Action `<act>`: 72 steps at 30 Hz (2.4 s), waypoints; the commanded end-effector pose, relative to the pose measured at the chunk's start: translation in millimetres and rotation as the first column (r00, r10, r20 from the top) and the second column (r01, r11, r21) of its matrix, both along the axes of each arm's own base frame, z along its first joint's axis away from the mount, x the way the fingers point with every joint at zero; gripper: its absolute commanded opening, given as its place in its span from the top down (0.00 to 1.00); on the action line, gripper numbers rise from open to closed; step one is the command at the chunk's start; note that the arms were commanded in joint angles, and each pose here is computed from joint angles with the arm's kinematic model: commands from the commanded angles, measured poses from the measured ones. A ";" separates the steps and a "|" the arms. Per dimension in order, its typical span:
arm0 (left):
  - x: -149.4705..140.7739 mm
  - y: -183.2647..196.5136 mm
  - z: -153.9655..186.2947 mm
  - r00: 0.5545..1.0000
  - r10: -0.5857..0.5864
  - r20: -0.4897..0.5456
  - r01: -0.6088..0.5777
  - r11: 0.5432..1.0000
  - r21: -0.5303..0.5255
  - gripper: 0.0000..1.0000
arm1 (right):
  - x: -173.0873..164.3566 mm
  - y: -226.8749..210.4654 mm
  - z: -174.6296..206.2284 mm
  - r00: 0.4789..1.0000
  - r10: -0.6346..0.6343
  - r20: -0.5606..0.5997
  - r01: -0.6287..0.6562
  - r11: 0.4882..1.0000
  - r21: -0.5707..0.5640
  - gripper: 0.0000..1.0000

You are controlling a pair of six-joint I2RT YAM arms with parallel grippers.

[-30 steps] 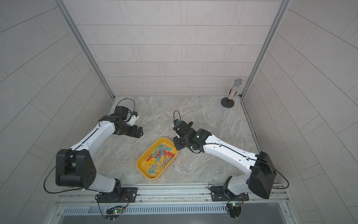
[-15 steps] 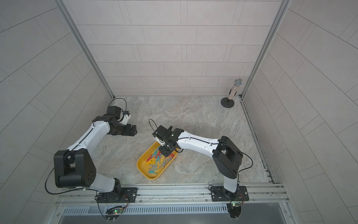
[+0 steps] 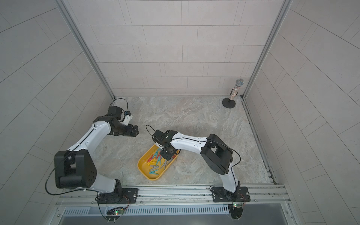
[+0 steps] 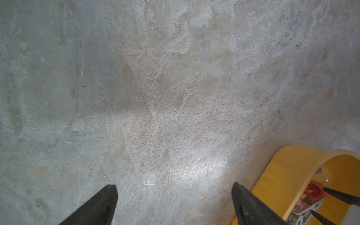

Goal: Take the clothespins out of the storage box
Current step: Pick up the clothespin from the storage box, then place the clothespin at the center of the board.

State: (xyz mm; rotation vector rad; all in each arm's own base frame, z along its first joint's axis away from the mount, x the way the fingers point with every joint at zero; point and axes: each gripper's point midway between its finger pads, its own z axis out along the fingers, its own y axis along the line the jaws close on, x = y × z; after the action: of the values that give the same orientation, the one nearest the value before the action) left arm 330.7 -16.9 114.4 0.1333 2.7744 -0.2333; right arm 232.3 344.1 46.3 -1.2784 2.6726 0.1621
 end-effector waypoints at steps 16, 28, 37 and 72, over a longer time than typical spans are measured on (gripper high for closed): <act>4.2 0.0 5.3 1.000 0.002 0.011 -0.002 1.000 -0.003 0.00 | -5.6 9.3 13.5 1.000 0.006 0.028 -0.007 1.000 0.017 0.93; 3.8 -0.1 5.4 1.000 0.002 0.010 -0.002 1.000 -0.004 0.00 | -8.6 13.0 66.3 0.997 -0.046 0.062 0.037 0.989 0.144 0.99; 3.9 -0.2 3.9 1.000 0.000 0.006 0.000 1.000 -0.005 0.00 | 29.8 -5.7 118.0 0.961 -0.272 0.043 0.246 0.918 0.311 1.00; 2.5 -5.4 5.8 1.000 -0.019 0.008 0.019 0.999 -0.029 0.00 | 303.9 -133.3 8.8 0.705 -0.663 0.251 0.682 0.731 0.016 0.85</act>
State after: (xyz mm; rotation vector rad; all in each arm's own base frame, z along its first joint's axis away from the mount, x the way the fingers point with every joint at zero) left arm 330.6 -20.8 115.0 0.1392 2.7701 -0.2654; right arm 538.5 217.4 63.7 -0.2429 2.7118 -0.1634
